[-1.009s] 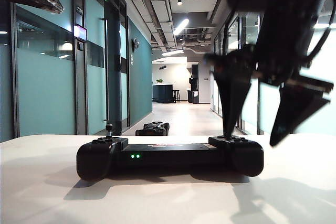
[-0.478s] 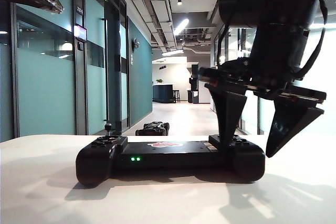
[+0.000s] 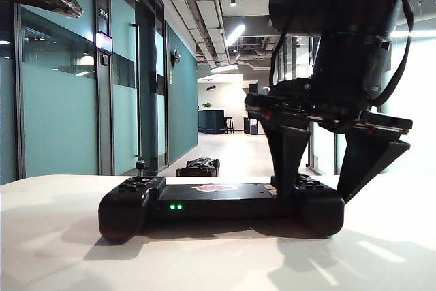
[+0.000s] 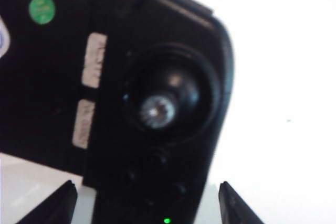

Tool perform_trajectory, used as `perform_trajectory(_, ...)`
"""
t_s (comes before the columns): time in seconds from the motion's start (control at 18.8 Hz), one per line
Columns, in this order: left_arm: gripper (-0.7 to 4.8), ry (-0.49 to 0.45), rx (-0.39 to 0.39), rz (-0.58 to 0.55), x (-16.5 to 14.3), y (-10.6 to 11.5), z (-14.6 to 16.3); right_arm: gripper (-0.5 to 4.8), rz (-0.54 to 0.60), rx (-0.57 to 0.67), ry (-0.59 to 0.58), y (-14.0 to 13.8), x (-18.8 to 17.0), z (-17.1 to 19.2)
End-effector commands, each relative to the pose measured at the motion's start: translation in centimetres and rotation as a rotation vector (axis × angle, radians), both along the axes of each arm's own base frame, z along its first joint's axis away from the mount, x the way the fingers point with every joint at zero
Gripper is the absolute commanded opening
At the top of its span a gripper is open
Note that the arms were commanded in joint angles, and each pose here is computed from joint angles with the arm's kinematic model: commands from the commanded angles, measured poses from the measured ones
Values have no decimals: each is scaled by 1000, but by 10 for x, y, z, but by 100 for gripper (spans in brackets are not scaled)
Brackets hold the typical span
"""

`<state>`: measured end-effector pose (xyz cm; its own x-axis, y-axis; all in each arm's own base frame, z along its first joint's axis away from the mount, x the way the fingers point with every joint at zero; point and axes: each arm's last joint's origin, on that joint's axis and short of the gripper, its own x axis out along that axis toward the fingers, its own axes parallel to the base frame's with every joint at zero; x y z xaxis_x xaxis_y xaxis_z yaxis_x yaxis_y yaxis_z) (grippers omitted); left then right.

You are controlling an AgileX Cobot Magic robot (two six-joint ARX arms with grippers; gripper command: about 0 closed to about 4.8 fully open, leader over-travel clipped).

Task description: Push the left joystick on the remote control sitting on the white table forward to make the robot dog walk in a straight line until it approaches the door.

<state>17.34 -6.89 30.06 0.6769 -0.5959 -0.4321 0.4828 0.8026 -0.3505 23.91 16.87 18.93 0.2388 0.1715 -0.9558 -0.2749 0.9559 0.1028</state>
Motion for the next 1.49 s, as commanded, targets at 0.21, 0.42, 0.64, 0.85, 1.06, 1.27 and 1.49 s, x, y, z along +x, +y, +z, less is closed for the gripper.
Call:
perform_trajectory(0.21,-5,-11,-9,-4,0,0,3,368,-17,-8,15,3,5,-6)
perform_trajectory(0.42,-5,-11,-9,-4,0,0,3,322,-17,-16,25,5,7,-10)
perform_trajectory(0.64,-5,-11,-9,-4,0,0,3,226,-25,-13,24,5,8,-10)
perform_trajectory(0.85,-5,-12,-9,-4,0,0,3,180,-21,-3,31,6,7,-10)
perform_trajectory(1.06,-5,-13,-8,-4,0,0,3,180,-128,24,63,5,7,-10)
perform_trajectory(1.27,-5,-32,15,-65,3,-2,1,180,-190,3,110,3,3,-11)
perform_trajectory(1.49,-6,-38,35,-192,15,-9,-8,179,-195,-26,115,1,1,-12)
